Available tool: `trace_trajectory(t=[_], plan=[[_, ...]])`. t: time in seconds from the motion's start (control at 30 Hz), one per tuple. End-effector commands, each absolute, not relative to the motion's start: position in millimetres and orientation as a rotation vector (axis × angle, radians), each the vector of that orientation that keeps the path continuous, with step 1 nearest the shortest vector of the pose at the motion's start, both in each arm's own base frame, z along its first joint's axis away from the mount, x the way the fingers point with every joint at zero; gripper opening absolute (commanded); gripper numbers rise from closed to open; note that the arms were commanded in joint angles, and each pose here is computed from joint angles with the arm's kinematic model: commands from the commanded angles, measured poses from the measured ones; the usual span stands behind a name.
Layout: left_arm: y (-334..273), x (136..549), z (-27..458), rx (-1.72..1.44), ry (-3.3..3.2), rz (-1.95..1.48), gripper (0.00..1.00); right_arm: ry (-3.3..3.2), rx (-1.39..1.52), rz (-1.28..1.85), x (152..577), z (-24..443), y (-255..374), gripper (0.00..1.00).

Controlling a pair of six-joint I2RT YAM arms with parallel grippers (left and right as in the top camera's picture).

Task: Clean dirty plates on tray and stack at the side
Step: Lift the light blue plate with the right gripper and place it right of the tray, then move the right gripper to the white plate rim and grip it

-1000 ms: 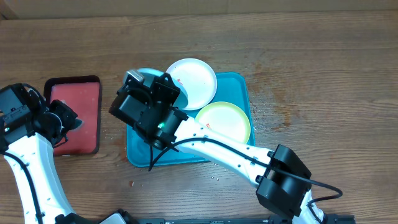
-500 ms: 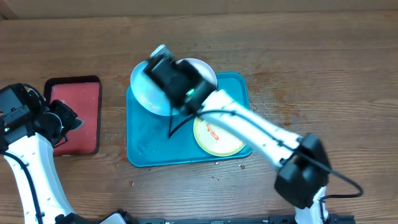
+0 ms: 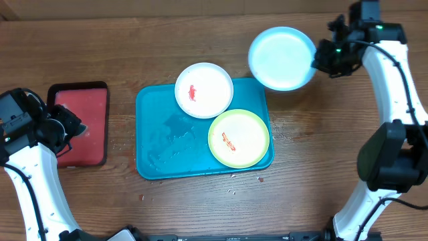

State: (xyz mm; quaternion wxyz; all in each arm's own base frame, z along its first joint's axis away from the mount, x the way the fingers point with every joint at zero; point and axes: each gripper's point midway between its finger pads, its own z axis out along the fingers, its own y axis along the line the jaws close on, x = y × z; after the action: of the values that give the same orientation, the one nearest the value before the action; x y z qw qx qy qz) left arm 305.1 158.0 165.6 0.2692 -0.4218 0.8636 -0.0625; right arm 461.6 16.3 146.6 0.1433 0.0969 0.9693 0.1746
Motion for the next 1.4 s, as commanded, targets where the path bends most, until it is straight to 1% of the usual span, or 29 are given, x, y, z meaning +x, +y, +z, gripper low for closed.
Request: trace_trajectory(t=[0.0, 0.1, 0.23, 0.4, 0.43, 0.5, 0.6, 0.67, 0.77, 0.83, 1.03, 1.27, 1.37], plan=[[162, 307, 175, -1.144, 2.289, -0.160, 0.04, 2.878, 0.354, 0.513, 454, 112, -4, 0.04], [162, 309, 176, -1.140, 2.282, -0.159, 0.04, 2.903, 0.428, 0.436, 448, 86, -25, 0.04], [164, 311, 178, -1.131, 2.269, -0.156, 0.04, 2.903, 0.452, 0.381, 445, 56, -35, 0.04], [167, 316, 182, -1.117, 2.248, -0.152, 0.04, 2.900, 0.503, 0.317, 442, 43, -43, 0.04], [167, 316, 182, -1.116, 2.246, -0.151, 0.04, 2.898, 0.502, 0.318, 443, 43, -43, 0.11], [169, 317, 182, -1.118, 2.242, -0.146, 0.04, 2.895, 0.515, 0.320, 443, 43, -42, 0.52], [179, 317, 176, -1.163, 2.232, -0.093, 0.04, 2.897, 0.522, 0.398, 442, 45, -32, 0.52], [185, 319, 169, -1.180, 2.235, -0.059, 0.04, 2.886, 0.505, 0.505, 444, 48, -19, 0.48], [195, 329, 153, -1.191, 2.243, -0.041, 0.04, 2.865, 0.465, 0.645, 446, 57, 2, 0.47], [202, 339, 134, -1.203, 2.262, -0.043, 0.04, 2.850, 0.418, 0.697, 447, 66, 18, 0.47], [213, 359, 72, -1.199, 2.350, -0.045, 0.04, 2.827, 0.200, 0.702, 443, 98, 68, 0.48], [209, 366, 22, -1.221, 2.431, -0.058, 0.04, 2.791, -0.063, 0.626, 435, 119, 132, 0.54], [207, 364, 7, -1.236, 2.459, -0.066, 0.04, 2.774, -0.154, 0.637, 432, 120, 160, 0.61]])
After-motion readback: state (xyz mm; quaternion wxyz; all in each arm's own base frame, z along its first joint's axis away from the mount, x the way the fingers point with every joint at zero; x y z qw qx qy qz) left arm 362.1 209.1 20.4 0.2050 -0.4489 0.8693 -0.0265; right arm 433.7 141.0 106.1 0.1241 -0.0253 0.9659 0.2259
